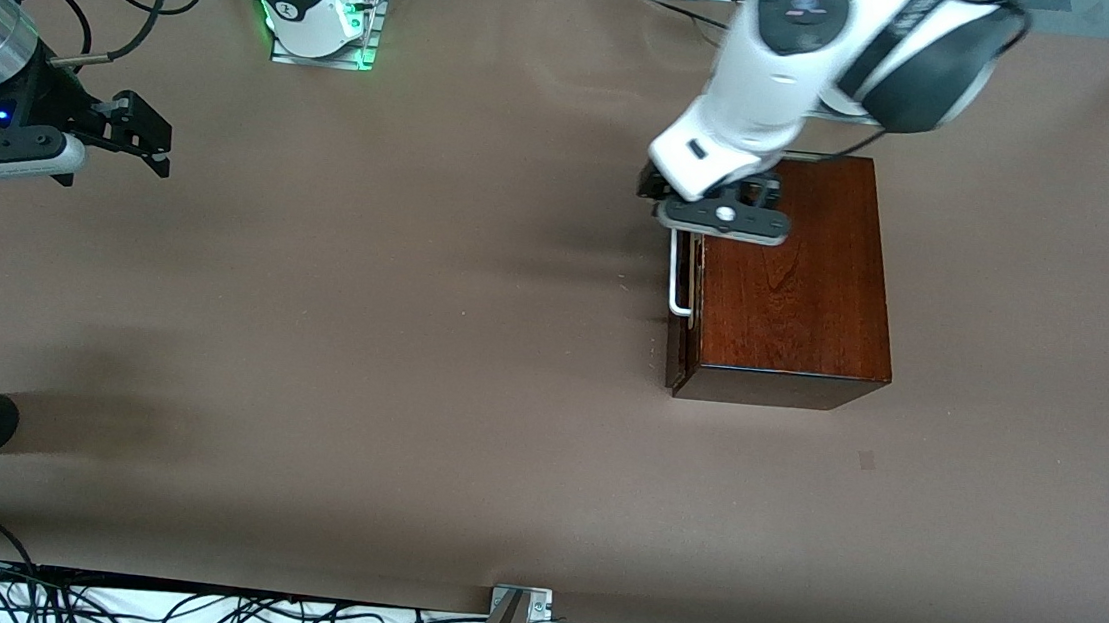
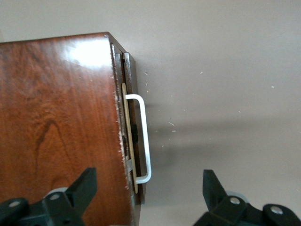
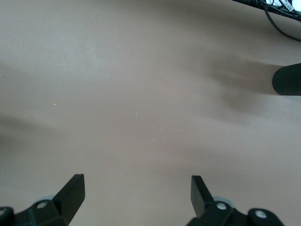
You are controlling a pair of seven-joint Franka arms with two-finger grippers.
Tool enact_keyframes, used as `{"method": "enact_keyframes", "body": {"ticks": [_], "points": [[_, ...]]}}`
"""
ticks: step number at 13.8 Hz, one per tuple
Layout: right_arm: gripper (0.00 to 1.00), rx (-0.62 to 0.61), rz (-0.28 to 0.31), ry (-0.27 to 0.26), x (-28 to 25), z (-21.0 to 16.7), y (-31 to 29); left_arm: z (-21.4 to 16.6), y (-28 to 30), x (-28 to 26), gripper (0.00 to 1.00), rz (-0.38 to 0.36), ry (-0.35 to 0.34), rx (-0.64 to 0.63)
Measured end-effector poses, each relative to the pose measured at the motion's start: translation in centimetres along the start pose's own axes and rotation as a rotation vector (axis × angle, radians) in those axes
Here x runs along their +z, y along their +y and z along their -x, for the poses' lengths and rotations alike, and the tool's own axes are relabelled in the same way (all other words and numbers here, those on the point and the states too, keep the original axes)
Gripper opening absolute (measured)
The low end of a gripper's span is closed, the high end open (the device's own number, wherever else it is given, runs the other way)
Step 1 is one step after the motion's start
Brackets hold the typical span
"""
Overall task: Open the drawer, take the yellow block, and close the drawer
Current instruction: 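Reach the left gripper to the white drawer handle of the box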
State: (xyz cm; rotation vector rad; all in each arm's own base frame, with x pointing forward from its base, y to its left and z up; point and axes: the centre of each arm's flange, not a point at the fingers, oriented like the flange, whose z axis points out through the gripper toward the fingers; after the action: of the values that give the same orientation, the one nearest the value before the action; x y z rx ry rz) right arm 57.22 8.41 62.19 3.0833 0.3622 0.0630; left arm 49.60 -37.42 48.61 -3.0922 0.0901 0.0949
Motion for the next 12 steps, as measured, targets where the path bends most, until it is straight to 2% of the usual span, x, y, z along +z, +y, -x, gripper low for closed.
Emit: {"method": "enact_keyframes", "body": {"ticks": [3, 8, 12], "points": [[1.00, 0.000, 0.000, 0.000, 0.0, 0.0, 0.0, 1.0, 3.8, 3.8, 1.00, -0.074, 0.004, 0.004], [1.00, 0.000, 0.000, 0.000, 0.0, 0.0, 0.0, 1.4, 5.4, 9.4, 1.00, -0.045, 0.019, -0.010], [1.00, 0.000, 0.000, 0.000, 0.0, 0.0, 0.0, 2.0, 5.1, 12.1, 1.00, -0.086, 0.042, -0.005]]}}
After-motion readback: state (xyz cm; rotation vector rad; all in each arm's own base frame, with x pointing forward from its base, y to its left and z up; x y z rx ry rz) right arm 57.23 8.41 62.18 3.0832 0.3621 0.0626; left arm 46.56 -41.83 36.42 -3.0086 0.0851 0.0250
